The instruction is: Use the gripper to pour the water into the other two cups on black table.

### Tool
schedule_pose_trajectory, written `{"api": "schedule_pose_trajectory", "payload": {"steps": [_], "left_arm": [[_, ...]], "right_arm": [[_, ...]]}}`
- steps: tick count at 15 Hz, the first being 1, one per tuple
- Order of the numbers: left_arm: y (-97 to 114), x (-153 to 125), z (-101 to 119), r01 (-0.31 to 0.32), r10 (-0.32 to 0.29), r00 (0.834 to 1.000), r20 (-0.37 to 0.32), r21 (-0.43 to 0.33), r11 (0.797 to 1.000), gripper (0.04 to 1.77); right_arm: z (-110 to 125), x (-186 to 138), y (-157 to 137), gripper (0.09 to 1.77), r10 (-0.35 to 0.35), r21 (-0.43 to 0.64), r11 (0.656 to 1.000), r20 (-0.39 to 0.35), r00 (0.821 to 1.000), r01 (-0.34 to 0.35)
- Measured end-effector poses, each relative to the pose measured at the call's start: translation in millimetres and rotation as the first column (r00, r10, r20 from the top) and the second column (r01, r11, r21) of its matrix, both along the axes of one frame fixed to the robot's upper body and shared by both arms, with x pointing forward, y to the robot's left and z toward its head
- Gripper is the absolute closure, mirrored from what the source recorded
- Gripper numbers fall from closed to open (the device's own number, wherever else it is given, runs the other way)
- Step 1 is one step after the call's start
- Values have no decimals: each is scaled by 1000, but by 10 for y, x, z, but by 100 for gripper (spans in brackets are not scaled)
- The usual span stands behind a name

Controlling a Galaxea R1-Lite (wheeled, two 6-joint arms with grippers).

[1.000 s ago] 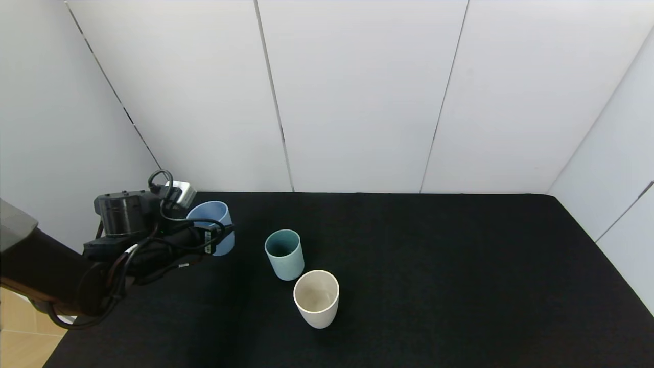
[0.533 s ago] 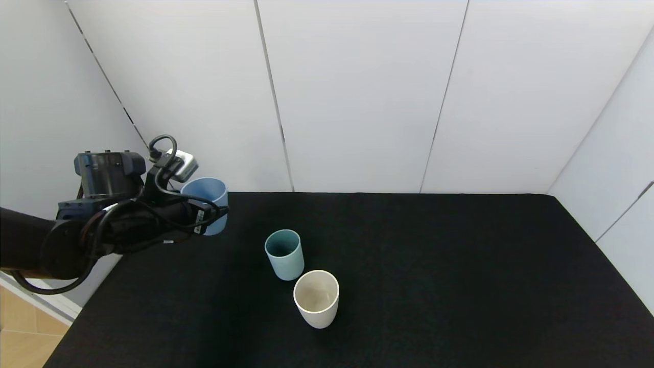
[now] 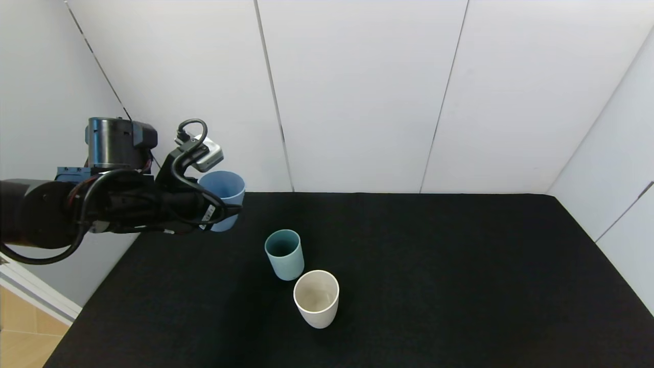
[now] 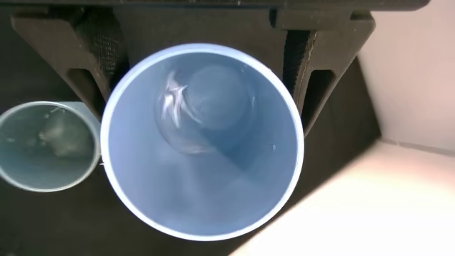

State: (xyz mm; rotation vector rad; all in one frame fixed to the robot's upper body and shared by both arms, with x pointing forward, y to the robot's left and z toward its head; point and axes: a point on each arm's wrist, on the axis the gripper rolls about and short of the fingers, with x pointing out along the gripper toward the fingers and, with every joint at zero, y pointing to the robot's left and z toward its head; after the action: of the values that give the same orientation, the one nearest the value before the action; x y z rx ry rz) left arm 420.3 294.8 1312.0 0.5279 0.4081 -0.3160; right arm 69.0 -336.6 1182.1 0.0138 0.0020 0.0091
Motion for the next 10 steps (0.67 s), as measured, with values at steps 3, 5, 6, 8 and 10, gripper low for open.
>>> {"api": "schedule_pose_trajectory", "payload": {"steps": [3,5,6,8,10], "left_arm": [[-69,12,69,17,-16,1000,-14,95,995,58],[-124,28,78,28,-25,999,-20,169,985,58],[-146,39,72,33,-29,999,-22,208,978,58],[-206,57,42,37,-32,999,-24,277,960,58],[-298,51,-3,52,-42,998,-36,323,945,58]], "right_arm": [[0,0,0,15,-1,0,1000,0,1000,1],[0,0,0,15,0,0,1000,0,1000,0],[0,0,0,15,-1,0,1000,0,1000,1],[0,0,0,15,-1,0,1000,0,1000,1],[0,0,0,15,-1,0,1000,0,1000,1]]}}
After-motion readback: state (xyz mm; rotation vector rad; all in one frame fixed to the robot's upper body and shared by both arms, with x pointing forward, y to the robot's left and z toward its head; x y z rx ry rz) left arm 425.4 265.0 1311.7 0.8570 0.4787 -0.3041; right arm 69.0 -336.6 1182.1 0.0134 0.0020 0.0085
